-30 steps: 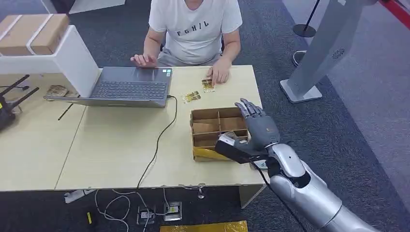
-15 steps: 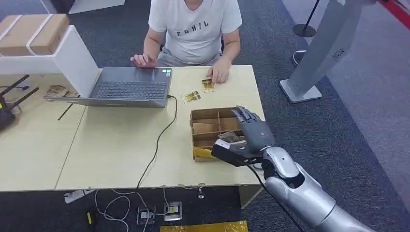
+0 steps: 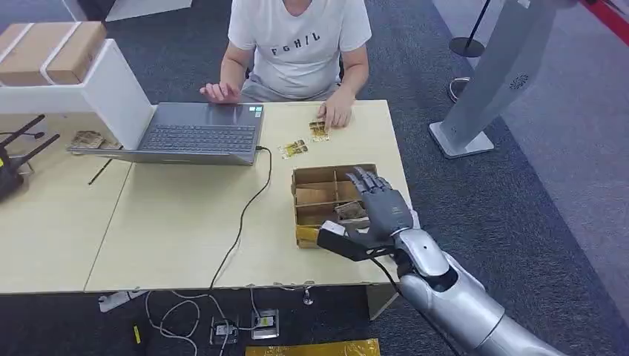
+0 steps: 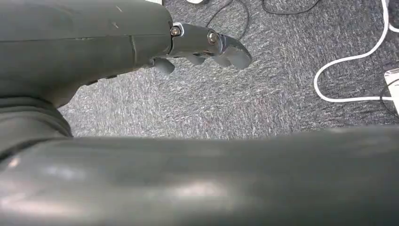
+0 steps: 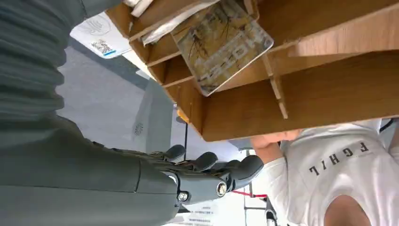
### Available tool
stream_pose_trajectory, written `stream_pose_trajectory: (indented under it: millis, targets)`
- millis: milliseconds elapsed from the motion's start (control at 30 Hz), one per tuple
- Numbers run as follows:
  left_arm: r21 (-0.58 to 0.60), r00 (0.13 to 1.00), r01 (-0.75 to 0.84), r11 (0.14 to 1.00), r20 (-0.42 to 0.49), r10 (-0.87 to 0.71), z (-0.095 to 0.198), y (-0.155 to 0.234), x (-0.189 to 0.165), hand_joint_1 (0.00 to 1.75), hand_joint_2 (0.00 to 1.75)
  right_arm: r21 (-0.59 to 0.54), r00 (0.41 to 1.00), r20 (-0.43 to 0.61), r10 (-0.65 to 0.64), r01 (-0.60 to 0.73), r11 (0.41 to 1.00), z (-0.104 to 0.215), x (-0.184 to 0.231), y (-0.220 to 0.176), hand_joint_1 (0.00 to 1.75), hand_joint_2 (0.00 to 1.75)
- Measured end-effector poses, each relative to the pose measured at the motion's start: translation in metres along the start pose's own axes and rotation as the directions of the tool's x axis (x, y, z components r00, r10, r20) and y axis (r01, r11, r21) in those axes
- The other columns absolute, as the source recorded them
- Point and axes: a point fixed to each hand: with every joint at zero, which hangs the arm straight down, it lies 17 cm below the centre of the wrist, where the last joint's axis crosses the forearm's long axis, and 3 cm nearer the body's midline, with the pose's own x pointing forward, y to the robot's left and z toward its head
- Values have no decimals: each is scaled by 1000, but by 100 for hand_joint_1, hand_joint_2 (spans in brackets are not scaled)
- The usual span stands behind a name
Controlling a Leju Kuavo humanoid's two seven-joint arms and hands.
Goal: Pass the card to the sensor for recognition and then transmit it.
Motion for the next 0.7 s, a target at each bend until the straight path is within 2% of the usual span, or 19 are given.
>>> stream_pose_trajectory:
  millis: [400,467,700]
  targets:
    - [-6,1000,3,1000,1,-3,0,-1,0,0,0,22,1000,16,-1,0,1000,-3,8,19,0,175]
    - [-6,1000,3,1000,2,-3,0,-1,0,0,0,27,1000,16,-1,1,1000,-3,9,21,175,175]
    - [-4,1000,3,1000,1,-3,0,0,0,0,0,14,1000,13,-25,24,1000,-7,8,19,175,175]
